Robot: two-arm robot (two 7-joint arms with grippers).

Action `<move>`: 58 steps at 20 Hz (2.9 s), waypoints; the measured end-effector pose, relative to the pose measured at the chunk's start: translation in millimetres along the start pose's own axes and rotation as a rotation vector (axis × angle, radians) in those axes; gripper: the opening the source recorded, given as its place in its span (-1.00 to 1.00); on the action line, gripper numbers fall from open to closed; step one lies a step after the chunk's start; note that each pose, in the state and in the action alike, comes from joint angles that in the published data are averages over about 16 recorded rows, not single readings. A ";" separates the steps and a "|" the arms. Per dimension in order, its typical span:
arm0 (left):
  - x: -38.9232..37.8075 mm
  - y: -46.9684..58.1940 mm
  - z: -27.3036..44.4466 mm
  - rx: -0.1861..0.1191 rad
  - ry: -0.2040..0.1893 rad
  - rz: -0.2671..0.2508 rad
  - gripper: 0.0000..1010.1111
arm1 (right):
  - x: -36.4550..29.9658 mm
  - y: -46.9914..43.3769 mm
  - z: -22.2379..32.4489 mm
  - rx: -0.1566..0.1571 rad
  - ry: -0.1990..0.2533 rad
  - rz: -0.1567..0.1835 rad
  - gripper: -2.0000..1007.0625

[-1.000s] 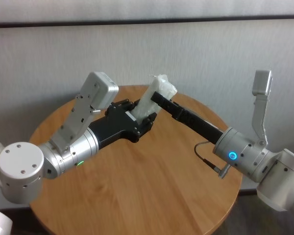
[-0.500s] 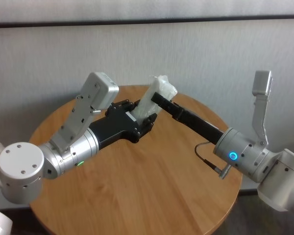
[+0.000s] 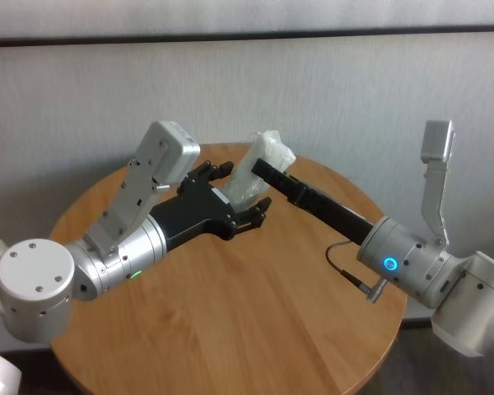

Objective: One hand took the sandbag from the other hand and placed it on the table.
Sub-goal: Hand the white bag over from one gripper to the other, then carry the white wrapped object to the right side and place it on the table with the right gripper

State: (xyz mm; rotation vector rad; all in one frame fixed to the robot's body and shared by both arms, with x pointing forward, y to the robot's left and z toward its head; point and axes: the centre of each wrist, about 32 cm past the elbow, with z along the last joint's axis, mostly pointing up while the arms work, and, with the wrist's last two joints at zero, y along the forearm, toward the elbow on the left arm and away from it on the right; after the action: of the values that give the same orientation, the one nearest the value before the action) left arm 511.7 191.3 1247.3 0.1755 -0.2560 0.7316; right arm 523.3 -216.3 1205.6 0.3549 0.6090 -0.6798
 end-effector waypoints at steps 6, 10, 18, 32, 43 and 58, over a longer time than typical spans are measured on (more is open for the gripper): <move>0.0 0.0 0.0 0.000 0.000 0.000 0.86 | 0.3 -0.2 0.6 0.018 0.004 -0.016 -0.01; 0.1 0.0 0.1 0.000 0.000 0.000 0.95 | 0.4 -0.4 1.0 0.030 0.006 -0.027 -0.01; 0.2 0.0 0.2 0.000 -0.001 0.001 0.98 | -1.0 -0.1 -0.2 0.036 0.005 -0.033 -0.01; 1.4 3.5 0.9 0.005 0.016 0.041 0.98 | -4.4 -0.6 -6.7 0.007 -0.018 -0.038 -0.01; 4.2 7.0 0.5 0.001 0.054 0.072 0.98 | -0.9 -1.7 -2.9 0.028 -0.027 -0.059 -0.01; 9.2 15.6 -1.2 0.020 0.099 0.194 0.98 | 6.5 -1.7 1.7 0.043 -0.061 -0.113 -0.01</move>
State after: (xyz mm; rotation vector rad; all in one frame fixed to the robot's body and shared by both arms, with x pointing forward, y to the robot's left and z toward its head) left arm 507.9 208.8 1250.0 0.1336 -0.1727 0.9328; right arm 526.9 -221.5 1202.6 0.3410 0.5602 -0.8099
